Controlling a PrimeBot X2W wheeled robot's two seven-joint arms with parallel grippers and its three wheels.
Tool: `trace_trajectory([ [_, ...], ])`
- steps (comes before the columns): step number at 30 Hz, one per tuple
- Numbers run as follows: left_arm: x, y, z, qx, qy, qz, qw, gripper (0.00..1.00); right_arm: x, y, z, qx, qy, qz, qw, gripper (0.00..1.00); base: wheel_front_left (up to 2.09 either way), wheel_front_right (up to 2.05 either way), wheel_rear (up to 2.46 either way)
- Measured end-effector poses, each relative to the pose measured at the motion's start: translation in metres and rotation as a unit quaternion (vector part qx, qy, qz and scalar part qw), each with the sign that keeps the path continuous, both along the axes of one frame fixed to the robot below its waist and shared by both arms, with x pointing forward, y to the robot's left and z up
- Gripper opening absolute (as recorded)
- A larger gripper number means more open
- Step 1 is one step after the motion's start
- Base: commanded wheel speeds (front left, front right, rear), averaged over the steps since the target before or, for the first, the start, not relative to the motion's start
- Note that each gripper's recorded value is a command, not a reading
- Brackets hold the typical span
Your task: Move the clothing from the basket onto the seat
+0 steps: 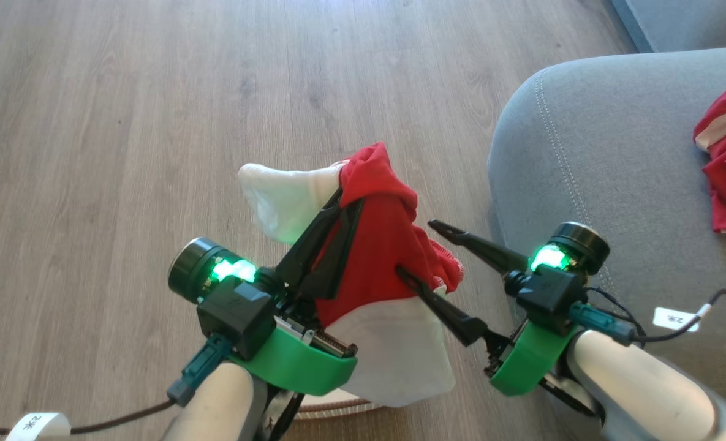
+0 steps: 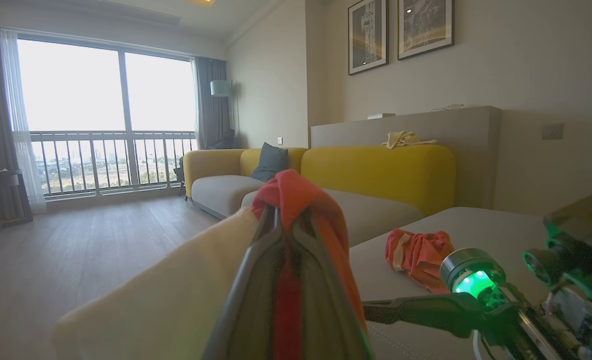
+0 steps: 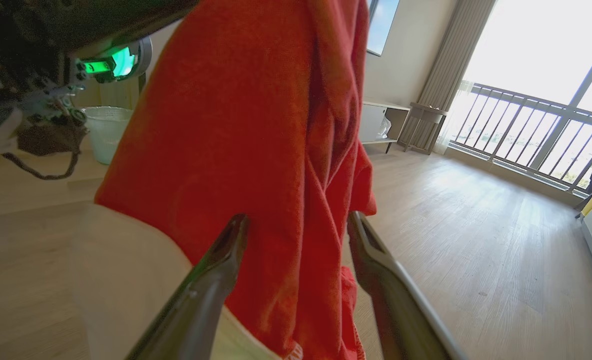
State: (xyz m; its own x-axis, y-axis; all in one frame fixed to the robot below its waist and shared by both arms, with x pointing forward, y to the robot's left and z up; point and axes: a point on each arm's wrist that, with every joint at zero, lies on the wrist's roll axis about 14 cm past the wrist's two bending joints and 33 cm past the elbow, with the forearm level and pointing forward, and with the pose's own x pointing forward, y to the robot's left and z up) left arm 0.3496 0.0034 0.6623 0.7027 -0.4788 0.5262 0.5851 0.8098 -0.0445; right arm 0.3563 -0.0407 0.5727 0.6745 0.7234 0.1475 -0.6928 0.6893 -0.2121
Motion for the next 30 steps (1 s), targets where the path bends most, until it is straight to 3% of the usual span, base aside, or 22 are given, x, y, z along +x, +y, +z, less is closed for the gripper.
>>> trace_trajectory([
  [14, -0.01, -0.014, -0.004, 0.038, -0.017, -0.015, 0.999, 0.0, 0.009, 0.007, -0.009, -0.035, 0.001, 0.011, 0.999, 1.0, 0.0, 0.0, 0.0],
  [30, -0.029, -0.037, -0.006, 0.071, -0.037, -0.051, 0.995, 0.0, -0.002, 0.045, -0.021, -0.069, 0.006, 0.076, 0.995, 1.0, 0.0, 0.0, 0.0],
])
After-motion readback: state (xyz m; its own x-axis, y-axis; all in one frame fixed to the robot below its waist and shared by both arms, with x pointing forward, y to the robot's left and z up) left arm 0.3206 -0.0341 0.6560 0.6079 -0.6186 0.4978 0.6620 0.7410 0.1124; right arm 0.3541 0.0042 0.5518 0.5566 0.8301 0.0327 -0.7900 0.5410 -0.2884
